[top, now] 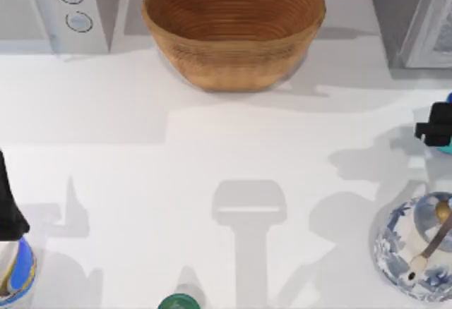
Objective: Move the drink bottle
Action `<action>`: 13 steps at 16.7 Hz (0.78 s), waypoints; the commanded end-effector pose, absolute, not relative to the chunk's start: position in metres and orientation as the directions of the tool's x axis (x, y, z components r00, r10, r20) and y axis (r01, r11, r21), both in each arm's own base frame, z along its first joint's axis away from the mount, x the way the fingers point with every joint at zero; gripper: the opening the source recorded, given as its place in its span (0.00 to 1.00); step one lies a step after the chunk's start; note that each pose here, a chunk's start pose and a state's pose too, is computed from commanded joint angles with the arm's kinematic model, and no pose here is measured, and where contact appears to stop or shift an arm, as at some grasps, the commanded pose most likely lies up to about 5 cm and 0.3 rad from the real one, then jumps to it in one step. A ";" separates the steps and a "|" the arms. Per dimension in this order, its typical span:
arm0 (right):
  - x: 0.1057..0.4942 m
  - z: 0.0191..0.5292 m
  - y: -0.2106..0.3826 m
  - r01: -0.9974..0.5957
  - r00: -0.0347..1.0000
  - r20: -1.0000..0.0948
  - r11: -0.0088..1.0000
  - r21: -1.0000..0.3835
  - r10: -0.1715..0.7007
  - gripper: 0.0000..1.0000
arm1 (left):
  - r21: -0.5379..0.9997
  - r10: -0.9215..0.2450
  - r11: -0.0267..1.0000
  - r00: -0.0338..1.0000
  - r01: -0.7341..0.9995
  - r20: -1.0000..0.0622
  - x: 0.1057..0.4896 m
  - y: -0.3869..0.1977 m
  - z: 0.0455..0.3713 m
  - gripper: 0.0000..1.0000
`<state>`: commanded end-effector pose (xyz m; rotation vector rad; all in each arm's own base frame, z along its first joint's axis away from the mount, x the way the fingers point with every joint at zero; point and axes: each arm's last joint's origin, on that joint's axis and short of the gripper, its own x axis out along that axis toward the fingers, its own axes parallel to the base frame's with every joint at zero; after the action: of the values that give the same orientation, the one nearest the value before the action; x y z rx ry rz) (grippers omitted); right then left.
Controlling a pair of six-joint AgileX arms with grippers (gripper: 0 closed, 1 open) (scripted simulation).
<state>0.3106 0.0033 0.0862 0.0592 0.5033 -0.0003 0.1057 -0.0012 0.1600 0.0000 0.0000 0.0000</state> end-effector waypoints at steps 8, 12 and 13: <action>0.311 0.086 0.003 0.015 0.876 -0.482 0.998 0.057 0.014 0.98 | 0.000 0.000 1.000 1.000 0.000 0.000 0.106 -0.001 0.160 1.00; 0.311 0.086 0.003 0.015 0.876 -0.482 0.998 0.057 0.014 1.00 | 0.000 0.000 1.000 1.000 0.000 0.000 0.106 -0.001 0.160 1.00; 0.311 0.086 0.003 0.015 0.876 -0.482 0.998 0.057 0.014 1.00 | 0.000 0.000 1.000 1.000 0.000 0.000 0.106 -0.001 0.160 1.00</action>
<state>0.3106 0.0033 0.0862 0.0592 0.5033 -0.0003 0.1057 -0.0012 0.1600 0.0000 0.0000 0.0000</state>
